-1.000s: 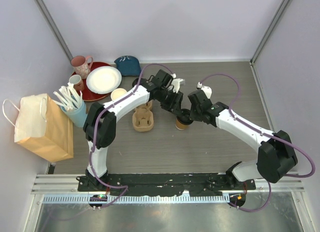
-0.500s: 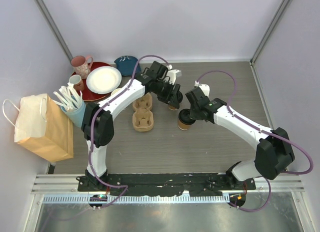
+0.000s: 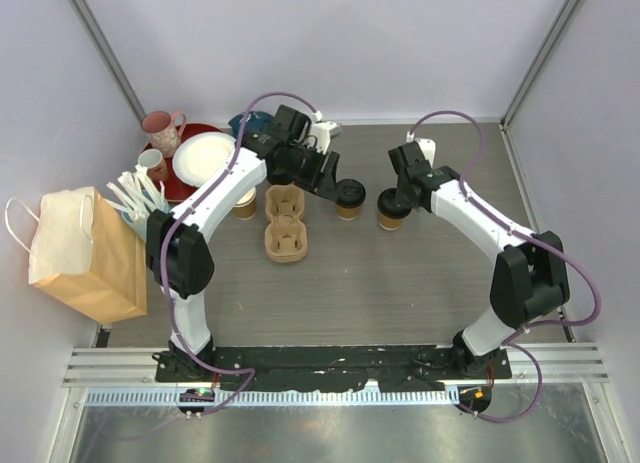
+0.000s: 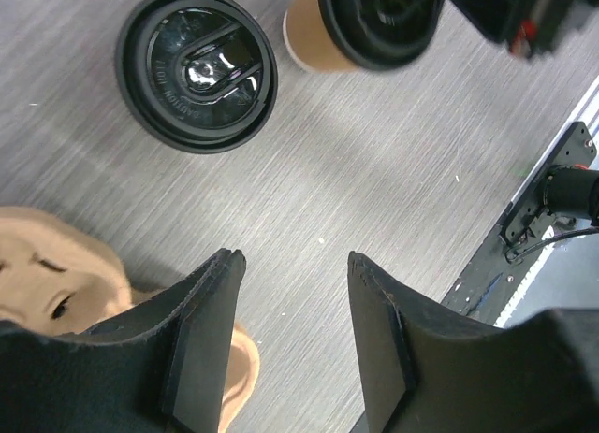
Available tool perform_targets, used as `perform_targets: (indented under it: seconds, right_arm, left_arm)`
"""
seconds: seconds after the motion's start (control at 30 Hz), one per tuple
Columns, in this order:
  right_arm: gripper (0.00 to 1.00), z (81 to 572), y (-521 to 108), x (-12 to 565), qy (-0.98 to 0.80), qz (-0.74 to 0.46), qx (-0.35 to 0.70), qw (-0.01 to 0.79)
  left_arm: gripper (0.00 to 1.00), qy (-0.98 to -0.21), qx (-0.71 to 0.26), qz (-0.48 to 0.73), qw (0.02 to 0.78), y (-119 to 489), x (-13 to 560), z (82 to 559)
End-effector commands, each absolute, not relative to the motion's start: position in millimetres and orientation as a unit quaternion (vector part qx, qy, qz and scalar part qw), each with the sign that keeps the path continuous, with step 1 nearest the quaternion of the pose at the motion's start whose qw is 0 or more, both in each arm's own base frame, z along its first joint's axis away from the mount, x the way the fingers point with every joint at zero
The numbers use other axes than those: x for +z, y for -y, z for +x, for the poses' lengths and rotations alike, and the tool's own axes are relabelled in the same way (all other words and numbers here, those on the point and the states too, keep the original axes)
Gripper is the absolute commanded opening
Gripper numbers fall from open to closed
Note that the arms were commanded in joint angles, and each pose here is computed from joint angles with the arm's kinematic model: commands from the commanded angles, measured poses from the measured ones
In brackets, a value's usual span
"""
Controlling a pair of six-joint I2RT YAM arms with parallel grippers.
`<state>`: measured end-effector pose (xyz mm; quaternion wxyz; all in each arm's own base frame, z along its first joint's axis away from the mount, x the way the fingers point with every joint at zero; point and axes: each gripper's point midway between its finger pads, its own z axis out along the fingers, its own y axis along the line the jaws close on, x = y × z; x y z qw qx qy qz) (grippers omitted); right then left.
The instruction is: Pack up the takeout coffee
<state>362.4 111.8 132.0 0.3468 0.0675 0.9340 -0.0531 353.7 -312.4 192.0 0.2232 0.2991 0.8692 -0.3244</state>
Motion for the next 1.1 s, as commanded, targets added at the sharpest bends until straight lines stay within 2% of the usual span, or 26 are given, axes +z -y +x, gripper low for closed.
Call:
perform_targets:
  seconds: [0.0, 0.23, 0.4, 0.53, 0.57, 0.67, 0.93, 1.07]
  right_arm:
    - [0.01, 405.1, -94.3, 153.0, -0.917, 0.079, -0.069, 0.386]
    - [0.01, 432.5, -97.2, 130.7, -0.924, 0.081, -0.073, 0.366]
    - [0.04, 435.7, -102.1, 126.2, -0.927, 0.081, -0.067, 0.36]
    - [0.22, 436.3, -103.5, 138.2, -0.923, 0.086, -0.058, 0.371]
    - [0.3, 437.0, -104.3, 144.3, -0.921, 0.088, -0.053, 0.377]
    - [0.41, 441.6, -105.8, 158.4, -0.915, 0.09, -0.046, 0.39]
    - [0.61, 452.3, -109.5, 200.9, -0.902, 0.082, -0.036, 0.422]
    - [0.67, 451.2, -114.7, 232.7, -0.891, 0.073, -0.01, 0.447]
  left_arm:
    - [0.54, -0.849, -0.313, 0.315, 0.288, 287.6, 247.0, 356.5]
    - [0.54, -0.857, -0.296, 0.295, 0.301, 254.8, 257.6, 362.8]
    - [0.54, -0.847, -0.281, 0.329, 0.309, 242.0, 269.7, 351.7]
    - [0.56, -0.84, -0.264, 0.349, 0.321, 232.0, 284.1, 341.6]
    - [0.56, -0.838, -0.262, 0.353, 0.323, 230.9, 287.1, 339.8]
    - [0.58, -0.833, -0.255, 0.361, 0.331, 225.7, 296.5, 335.7]
    - [0.61, -0.85, -0.207, 0.351, 0.334, 191.2, 298.2, 336.9]
    - [0.63, -0.866, -0.182, 0.323, 0.335, 160.3, 303.6, 334.0]
